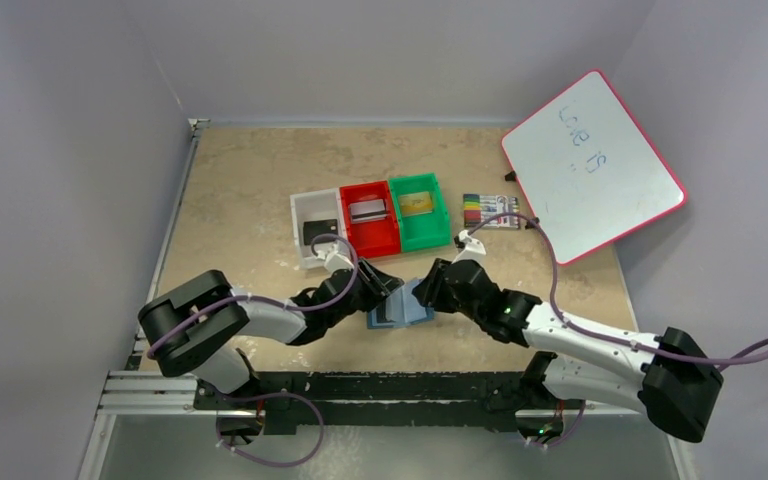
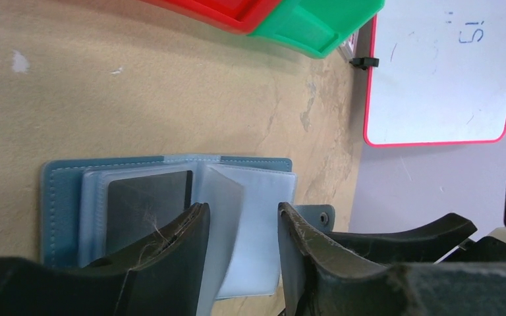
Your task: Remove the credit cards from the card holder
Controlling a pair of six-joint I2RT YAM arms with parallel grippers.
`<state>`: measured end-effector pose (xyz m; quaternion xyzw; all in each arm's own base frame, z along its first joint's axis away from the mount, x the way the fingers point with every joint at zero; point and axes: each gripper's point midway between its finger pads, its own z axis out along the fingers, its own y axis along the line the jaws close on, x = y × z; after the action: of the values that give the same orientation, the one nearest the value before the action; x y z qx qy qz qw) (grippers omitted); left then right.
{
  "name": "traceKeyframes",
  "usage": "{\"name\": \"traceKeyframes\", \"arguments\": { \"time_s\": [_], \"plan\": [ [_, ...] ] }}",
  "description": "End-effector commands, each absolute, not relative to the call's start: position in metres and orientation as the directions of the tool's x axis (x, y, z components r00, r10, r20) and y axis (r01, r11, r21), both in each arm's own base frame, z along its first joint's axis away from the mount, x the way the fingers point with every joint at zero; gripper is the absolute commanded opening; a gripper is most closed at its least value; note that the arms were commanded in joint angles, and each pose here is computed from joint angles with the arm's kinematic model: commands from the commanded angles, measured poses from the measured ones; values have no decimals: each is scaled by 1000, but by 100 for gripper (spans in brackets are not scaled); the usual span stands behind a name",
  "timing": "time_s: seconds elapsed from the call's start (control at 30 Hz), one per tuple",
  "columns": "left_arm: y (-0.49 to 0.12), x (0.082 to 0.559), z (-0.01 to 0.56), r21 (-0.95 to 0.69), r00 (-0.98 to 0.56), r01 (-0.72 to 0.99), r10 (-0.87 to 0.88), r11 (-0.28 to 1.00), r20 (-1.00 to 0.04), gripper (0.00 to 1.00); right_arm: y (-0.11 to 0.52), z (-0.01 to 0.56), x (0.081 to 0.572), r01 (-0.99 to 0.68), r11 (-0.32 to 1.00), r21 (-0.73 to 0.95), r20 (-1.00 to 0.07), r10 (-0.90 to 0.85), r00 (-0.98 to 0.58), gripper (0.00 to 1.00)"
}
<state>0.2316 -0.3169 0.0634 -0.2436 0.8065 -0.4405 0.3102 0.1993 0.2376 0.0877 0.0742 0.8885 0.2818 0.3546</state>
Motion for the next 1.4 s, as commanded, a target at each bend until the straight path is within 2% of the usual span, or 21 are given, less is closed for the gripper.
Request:
{"name": "traceKeyframes", "arguments": {
  "time_s": [0.0,0.27,0.5,0.67,1.07,1.37],
  "plan": [
    [-348,233,94,-899,-726,-35,-629,437,-277,41,208,103,214,49,889,455,-642,366,-674,44],
    [-373,224,84,-882,-769,-20,-571,470,-287,40,197,121,217,79,877,474,-664,414,-623,45],
    [-382,216,32,-842,-805,-77,-531,534,-264,36,196,129,214,61,854,516,-658,441,-610,44],
    [-392,210,29,-854,-818,-67,-519,516,-249,32,196,131,211,47,835,549,-650,461,-604,43],
    [-380,220,73,-752,-755,25,-481,658,-446,34,205,139,206,-5,796,605,-630,475,-614,40],
    [-362,225,95,-696,-707,42,-471,717,-528,35,223,148,204,-82,762,642,-621,455,-638,38]
  ]
}}
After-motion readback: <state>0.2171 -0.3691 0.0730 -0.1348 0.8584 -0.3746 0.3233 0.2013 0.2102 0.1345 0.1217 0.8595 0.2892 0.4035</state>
